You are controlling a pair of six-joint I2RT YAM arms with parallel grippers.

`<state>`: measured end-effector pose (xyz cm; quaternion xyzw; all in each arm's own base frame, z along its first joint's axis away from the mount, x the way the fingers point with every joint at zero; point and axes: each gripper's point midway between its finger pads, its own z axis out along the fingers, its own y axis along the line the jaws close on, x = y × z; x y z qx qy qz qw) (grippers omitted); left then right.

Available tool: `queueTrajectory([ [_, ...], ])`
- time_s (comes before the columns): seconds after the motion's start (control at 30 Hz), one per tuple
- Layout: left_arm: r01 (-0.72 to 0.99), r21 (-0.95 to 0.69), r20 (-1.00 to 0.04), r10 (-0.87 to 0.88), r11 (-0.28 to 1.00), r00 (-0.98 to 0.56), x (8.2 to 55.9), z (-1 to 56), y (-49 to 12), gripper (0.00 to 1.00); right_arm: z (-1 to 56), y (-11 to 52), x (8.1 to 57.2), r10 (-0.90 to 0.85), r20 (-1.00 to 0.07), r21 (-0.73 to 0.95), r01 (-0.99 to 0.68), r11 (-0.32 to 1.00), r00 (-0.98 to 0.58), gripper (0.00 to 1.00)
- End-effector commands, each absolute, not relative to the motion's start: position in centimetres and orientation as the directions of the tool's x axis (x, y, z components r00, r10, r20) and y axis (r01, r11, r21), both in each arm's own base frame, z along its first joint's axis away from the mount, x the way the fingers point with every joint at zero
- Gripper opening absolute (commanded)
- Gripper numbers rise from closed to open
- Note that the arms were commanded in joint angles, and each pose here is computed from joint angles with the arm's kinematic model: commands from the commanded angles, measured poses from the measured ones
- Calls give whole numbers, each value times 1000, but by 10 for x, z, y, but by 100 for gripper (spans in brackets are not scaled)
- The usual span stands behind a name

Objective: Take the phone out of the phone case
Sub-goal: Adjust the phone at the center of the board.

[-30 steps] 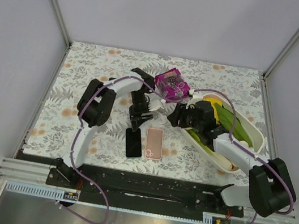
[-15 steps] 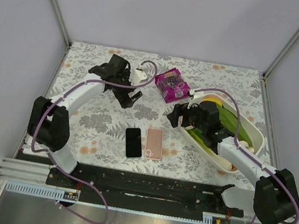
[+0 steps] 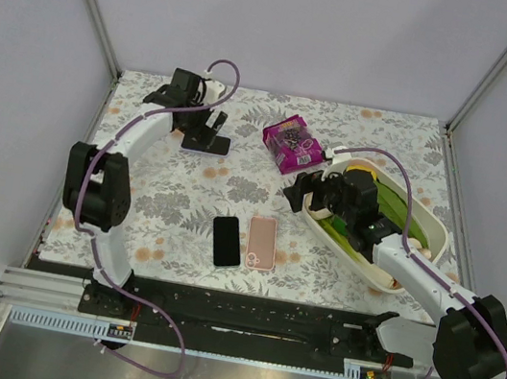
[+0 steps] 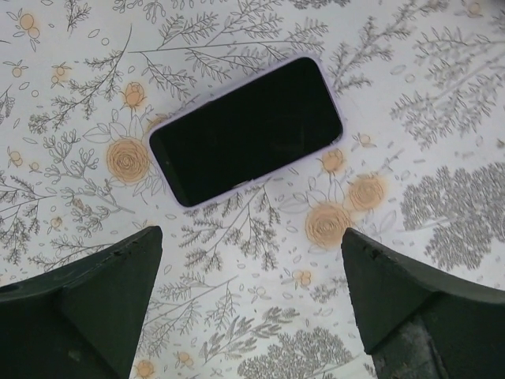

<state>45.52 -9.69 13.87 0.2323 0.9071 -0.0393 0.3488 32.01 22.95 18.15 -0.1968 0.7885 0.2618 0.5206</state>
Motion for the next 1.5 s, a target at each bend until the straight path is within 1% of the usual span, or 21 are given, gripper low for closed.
queueTrajectory([
  [0.0,343,114,-635,334,932,-696,487,139,-87,99,214,229,329,14,-951,200,-580,790,-309,100],
  [0.1,421,161,-573,431,893,-697,498,130,-85,99,213,233,325,7,-950,206,-606,769,-314,100],
  [0.23,551,242,-474,593,799,-651,511,116,-78,99,209,240,317,-11,-949,208,-649,732,-316,99],
  [0.27,574,260,-464,622,776,-630,516,116,-77,99,207,242,316,-15,-946,212,-657,723,-322,99],
  [0.3,589,296,-431,655,752,-621,520,114,-71,99,207,242,317,-14,-946,214,-658,722,-324,100],
  [0.33,577,324,-419,660,750,-623,526,112,-66,99,205,243,316,-14,-944,220,-661,717,-329,100],
  [0.4,559,355,-424,662,749,-618,538,112,-60,99,202,245,315,-18,-942,225,-668,710,-336,99],
  [0.57,526,417,-481,671,741,-565,568,119,-62,99,196,246,315,-26,-937,228,-668,708,-348,100],
  [0.73,516,491,-444,711,702,-545,591,108,-58,99,190,247,316,-37,-932,230,-666,710,-361,100],
  [0.9,552,541,-395,771,635,-499,604,92,-61,99,186,246,317,-42,-928,232,-661,714,-371,99],
  [1.13,618,552,-357,828,560,-432,609,77,-74,99,182,245,319,-48,-924,231,-653,721,-379,99],
  [1.2,645,552,-333,849,528,-410,607,70,-80,99,180,246,319,-50,-923,232,-653,721,-383,100],
  [1.4,772,501,-219,920,391,-324,575,42,-93,98,180,245,320,-50,-923,230,-652,723,-382,100],
  [1.47,801,470,-196,929,370,-314,563,38,-92,98,180,245,319,-49,-922,234,-651,722,-385,99],
])
